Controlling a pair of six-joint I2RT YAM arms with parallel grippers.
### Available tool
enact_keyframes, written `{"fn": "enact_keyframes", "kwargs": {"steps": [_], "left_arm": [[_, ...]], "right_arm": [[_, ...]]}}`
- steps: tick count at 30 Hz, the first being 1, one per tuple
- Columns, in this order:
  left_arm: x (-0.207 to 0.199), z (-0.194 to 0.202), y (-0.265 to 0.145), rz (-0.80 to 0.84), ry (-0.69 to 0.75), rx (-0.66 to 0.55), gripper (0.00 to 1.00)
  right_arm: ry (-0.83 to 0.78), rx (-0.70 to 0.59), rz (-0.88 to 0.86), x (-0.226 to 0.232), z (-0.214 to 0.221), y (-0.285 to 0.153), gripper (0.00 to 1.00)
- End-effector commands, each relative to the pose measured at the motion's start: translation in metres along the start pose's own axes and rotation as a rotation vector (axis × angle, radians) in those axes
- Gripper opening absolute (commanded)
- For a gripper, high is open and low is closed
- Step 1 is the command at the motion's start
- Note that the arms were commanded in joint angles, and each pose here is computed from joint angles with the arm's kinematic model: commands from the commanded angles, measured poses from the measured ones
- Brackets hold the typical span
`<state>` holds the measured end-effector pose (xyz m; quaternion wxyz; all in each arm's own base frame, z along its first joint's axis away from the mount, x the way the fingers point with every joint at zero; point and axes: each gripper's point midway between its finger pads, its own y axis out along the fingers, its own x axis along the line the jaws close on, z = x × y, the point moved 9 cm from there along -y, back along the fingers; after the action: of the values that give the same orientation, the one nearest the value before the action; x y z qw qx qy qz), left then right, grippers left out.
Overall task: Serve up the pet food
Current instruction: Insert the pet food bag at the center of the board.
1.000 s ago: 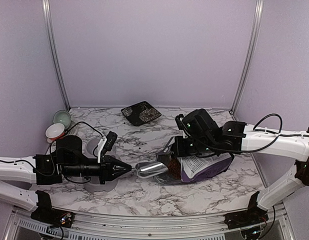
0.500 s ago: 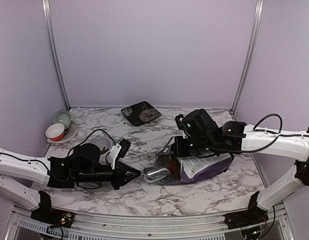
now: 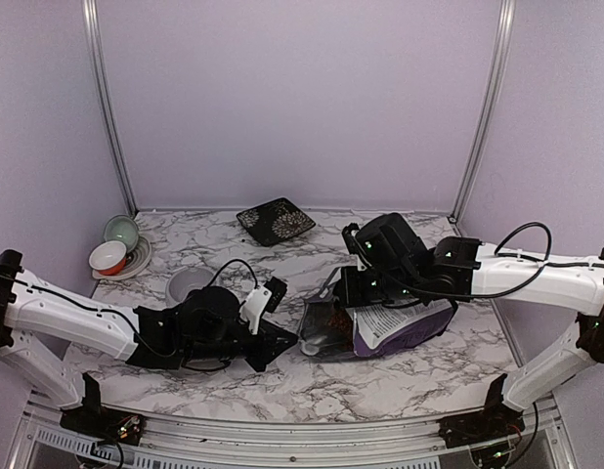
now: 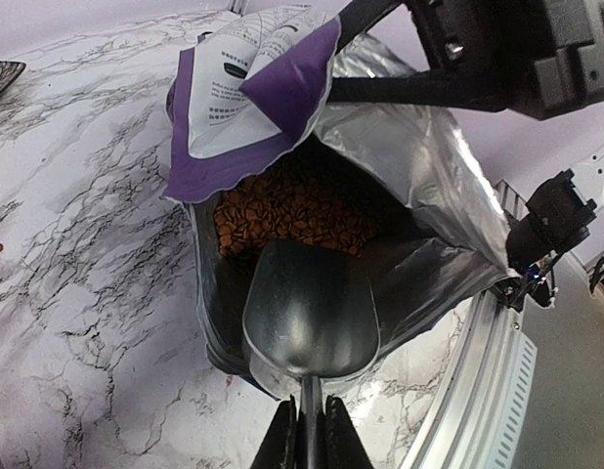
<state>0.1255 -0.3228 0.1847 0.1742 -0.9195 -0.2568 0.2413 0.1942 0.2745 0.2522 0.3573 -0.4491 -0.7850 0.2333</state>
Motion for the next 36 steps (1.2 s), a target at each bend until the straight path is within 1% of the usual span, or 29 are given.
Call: {"fn": "enact_keyframes", "kwargs": {"steps": [1, 11, 23, 36], "left_arm": [[-0.009, -0.018, 0.012, -0.005, 0.027, -0.069, 0.0], [-0.007, -0.015, 0.036, -0.056, 0.032, -0.065, 0.0], [-0.003, -0.009, 0.054, -0.091, 0.011, -0.056, 0.0], [0.0, -0.003, 0.062, -0.105, 0.009, -0.049, 0.0]], "right_arm": [[0.033, -0.045, -0.038, 0.01, -0.009, -0.001, 0.0], [0.025, -0.043, -0.033, 0.01, -0.01, 0.0, 0.0], [0.019, -0.039, -0.033, 0.012, -0.011, 0.002, 0.0], [0.014, -0.037, -0.023, 0.011, -0.011, 0.003, 0.0]]}}
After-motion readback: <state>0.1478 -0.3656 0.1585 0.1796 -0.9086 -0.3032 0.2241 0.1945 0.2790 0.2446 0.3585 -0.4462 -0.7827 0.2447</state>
